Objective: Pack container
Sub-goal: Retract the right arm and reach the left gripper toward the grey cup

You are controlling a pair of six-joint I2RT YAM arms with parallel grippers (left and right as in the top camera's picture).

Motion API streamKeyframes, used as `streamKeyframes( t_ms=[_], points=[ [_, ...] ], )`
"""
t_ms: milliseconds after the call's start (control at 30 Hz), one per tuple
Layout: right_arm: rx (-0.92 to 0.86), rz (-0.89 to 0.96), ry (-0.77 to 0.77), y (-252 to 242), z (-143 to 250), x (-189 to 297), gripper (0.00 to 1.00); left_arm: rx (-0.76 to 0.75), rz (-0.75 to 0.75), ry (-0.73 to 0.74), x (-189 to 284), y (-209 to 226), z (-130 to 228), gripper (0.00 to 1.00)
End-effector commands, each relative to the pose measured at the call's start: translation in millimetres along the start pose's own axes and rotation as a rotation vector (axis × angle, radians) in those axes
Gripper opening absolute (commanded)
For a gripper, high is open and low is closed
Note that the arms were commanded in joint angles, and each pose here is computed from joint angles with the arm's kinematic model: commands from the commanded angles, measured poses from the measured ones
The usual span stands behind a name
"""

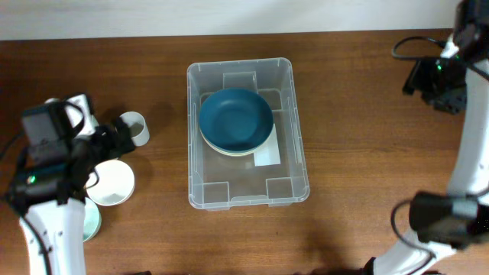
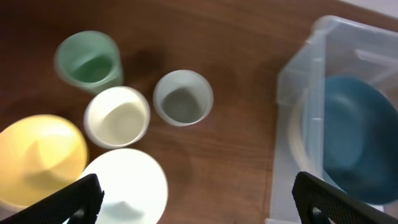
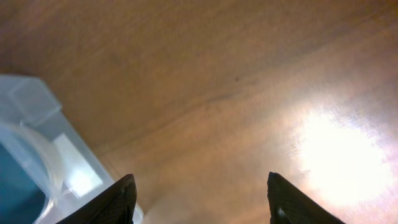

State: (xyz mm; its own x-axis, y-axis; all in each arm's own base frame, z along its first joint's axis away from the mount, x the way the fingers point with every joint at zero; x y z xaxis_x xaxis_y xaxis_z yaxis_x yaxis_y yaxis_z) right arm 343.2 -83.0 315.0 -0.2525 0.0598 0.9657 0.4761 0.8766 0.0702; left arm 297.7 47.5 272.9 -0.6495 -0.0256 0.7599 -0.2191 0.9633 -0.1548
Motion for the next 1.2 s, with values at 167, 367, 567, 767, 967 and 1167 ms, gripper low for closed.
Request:
streamKeyframes(
  t_ms=[167, 367, 567, 767, 967, 1167],
  points=[
    [0.018, -0.031, -0.033, -17.7, 83.1, 39.7, 0.67, -0.119, -0.035, 0.013, -26.2, -31.1, -37.5, 0.99],
    [0.019, -0.043, -0.027, -29.7, 131.5, 16.0, 0.90, -0.125, -0.040, 0.103, -73.8, -35.9, -48.6, 0.99],
    [0.027, -0.061, 0.008, -31.6, 151.0, -17.2, 0.90, -0.126, -0.055, 0.203, -125.8, -33.2, -38.6, 1.00],
    [0.031, -0.054, 0.032, -31.4, 150.1, -31.0, 0.90, -0.137, -0.064, 0.313, -169.8, -33.8, -14.8, 0.99],
    [0.037, -0.059, 0.014, -30.3, 146.5, -31.1, 0.90, -0.175, -0.064, 0.394, -205.0, -36.6, 7.4, 0.99],
    [0.047, -0.060, 0.008, -30.1, 145.3, -31.1, 0.90, -0.174, -0.077, 0.487, -231.7, -30.9, 32.5, 0.99]
  ],
)
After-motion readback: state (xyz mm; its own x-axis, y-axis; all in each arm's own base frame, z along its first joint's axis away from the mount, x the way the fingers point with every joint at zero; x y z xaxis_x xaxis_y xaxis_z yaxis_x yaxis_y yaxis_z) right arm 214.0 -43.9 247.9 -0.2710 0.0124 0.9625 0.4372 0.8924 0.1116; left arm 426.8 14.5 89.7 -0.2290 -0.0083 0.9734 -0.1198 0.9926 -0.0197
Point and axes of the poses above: each gripper's point midway between its finger pads, its own x axis back along the fingers, its own y axis along the line the jaws close on, z = x × y, the point moved 4 cm from there along x, back along the fingers, and after that the axes turned 1 degree about x, right-handed, at the moved point
